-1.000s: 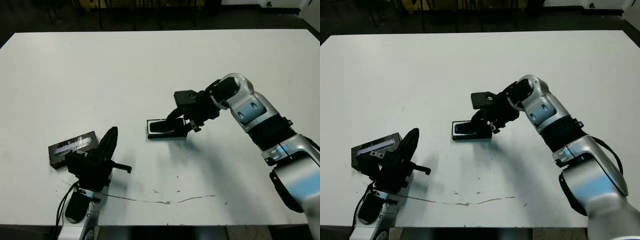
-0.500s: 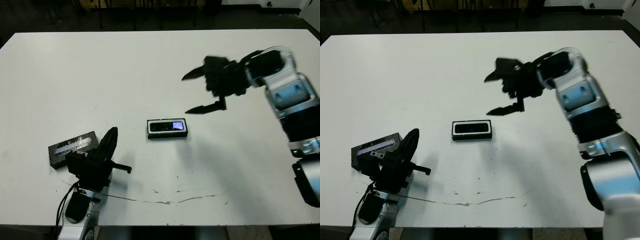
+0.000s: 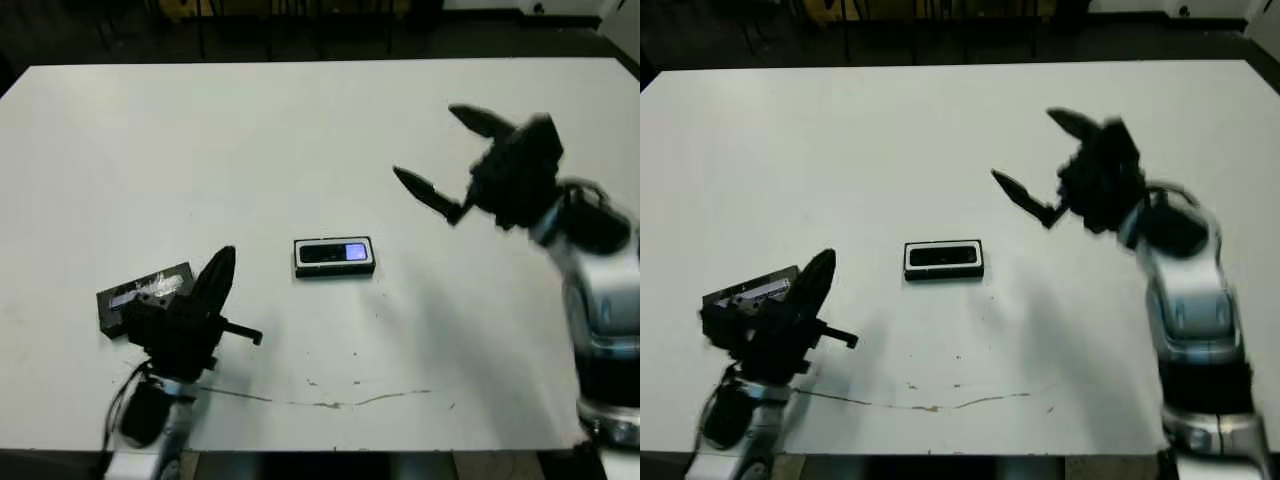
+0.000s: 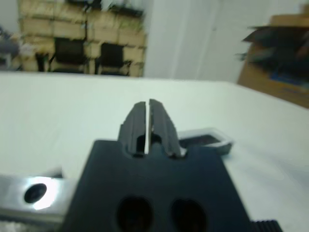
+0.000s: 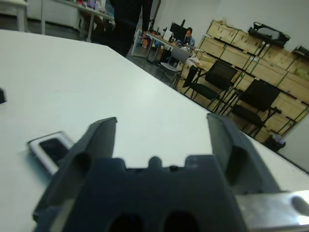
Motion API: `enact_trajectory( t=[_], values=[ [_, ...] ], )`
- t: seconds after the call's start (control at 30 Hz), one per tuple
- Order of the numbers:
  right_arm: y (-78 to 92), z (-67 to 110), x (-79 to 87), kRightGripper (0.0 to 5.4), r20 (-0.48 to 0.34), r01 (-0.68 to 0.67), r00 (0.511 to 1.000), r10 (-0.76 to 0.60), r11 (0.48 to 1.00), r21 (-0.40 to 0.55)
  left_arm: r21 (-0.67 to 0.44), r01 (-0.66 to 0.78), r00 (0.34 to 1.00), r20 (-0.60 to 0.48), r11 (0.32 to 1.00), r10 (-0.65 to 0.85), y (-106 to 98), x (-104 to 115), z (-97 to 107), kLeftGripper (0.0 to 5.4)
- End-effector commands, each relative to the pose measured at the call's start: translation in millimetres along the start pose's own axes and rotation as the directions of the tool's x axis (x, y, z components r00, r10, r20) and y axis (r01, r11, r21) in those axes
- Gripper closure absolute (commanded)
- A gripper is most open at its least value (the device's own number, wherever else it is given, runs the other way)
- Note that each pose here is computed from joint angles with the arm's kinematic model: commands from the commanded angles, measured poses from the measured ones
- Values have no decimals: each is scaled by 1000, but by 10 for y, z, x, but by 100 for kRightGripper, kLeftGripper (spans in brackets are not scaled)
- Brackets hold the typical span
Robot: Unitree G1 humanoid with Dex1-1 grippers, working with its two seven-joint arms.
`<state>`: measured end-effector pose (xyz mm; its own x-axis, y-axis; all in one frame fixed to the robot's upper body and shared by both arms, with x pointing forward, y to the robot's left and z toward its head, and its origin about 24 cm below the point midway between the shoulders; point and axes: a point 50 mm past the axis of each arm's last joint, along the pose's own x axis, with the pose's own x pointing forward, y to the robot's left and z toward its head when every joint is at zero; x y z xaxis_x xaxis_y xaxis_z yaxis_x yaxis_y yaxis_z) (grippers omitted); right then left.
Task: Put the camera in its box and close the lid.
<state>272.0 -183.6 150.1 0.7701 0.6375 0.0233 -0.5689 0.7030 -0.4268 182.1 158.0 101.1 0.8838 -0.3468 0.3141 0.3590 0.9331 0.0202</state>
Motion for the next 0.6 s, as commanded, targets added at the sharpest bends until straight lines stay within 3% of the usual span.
enact_trajectory(
  t=[0.03,0.13,0.23,0.33,0.43,0.5,0.6],
  values=[
    [126,-106,-211,194,-25,17,1000,-16,1000,23,120,49,998,-52,992,-43,93,-186,249,540],
    [184,-184,-351,246,-59,46,997,-42,996,70,246,94,995,-43,965,-86,201,-202,578,540],
    [201,-215,-443,302,-87,70,994,-63,995,77,258,120,992,-58,959,-109,342,-199,794,540],
    [191,-247,-509,357,-64,80,995,-74,993,90,327,116,991,-95,938,-90,559,-151,995,510],
    [169,-260,-548,411,-62,90,995,-85,992,85,389,135,988,-124,911,-94,755,-76,1100,460],
    [132,-250,-564,447,-63,118,992,-113,991,68,453,198,973,-198,870,-118,893,-14,1168,425],
    [67,-240,-580,504,-65,148,988,-144,986,71,435,300,935,-311,849,-171,1091,81,1206,368]
  ],
)
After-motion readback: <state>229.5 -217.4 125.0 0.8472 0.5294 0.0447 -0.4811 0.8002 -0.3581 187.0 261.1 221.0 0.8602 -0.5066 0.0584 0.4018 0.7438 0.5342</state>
